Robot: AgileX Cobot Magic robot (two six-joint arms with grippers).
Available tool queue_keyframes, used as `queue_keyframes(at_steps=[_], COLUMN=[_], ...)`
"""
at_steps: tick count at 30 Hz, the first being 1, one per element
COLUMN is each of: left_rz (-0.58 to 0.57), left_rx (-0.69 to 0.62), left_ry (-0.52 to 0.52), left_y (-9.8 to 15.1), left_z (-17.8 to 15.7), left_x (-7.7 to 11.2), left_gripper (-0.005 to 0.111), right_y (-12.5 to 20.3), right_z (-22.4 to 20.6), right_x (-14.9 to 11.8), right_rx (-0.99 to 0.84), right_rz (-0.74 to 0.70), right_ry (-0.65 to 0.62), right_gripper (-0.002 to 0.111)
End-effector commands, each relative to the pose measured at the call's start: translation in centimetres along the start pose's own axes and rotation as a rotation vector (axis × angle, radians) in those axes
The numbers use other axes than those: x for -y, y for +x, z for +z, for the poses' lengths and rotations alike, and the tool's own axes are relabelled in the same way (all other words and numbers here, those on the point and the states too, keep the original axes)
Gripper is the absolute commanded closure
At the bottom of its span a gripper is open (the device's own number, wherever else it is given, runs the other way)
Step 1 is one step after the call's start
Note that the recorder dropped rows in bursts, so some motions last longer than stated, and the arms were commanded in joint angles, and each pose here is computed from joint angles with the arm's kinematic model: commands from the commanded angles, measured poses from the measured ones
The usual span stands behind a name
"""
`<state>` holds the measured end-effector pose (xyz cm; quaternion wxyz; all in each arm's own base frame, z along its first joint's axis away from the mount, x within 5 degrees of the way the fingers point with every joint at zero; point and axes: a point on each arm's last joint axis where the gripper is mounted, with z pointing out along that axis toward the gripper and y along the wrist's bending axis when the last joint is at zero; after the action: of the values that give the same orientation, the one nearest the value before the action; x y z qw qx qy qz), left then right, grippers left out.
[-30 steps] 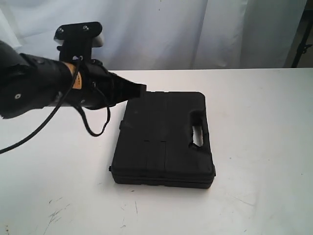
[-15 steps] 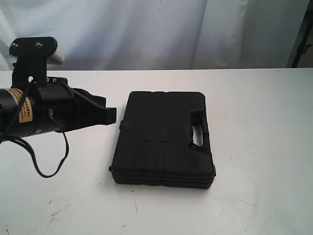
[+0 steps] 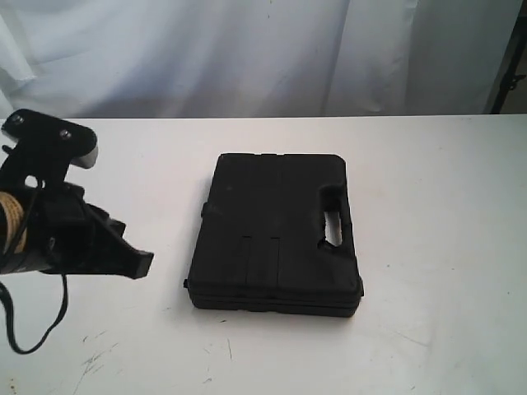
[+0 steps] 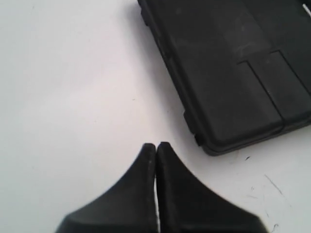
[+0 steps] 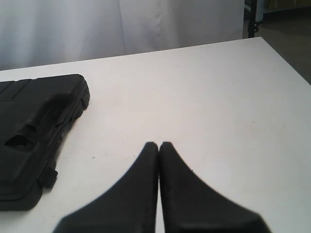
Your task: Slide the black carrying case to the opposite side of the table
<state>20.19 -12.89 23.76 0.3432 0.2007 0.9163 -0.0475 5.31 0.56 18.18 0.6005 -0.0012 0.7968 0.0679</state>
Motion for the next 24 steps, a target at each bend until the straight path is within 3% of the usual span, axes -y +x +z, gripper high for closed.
queue_keyframes(at_steps=[1,13,17,24], left_rz=[-0.054,-0.348,-0.443,-0.495], left_rx=[0.021,0.364,0.453,0.586], left_ry=[-0.016,-0.095,-0.164,-0.258], left_y=[1.5,7.6,10.0,12.6], left_z=[-1.1,-6.0,-7.4,-8.9], left_x=[-1.4,-6.2,-7.0,-7.3], left_gripper=[0.107,0.107,0.107,0.107], right_y=[0.0,0.0,0.0,0.0], right_z=[0.0,0.0,0.0,0.0], right_x=[0.0,0.0,0.0,0.0], right_rx=[0.01,0.01,0.01,0.01], right_rz=[0.002,0.004,0.004,0.004], right_ry=[0.006,0.005,0.005,0.005], right_gripper=[0.108,0.108,0.108,0.108])
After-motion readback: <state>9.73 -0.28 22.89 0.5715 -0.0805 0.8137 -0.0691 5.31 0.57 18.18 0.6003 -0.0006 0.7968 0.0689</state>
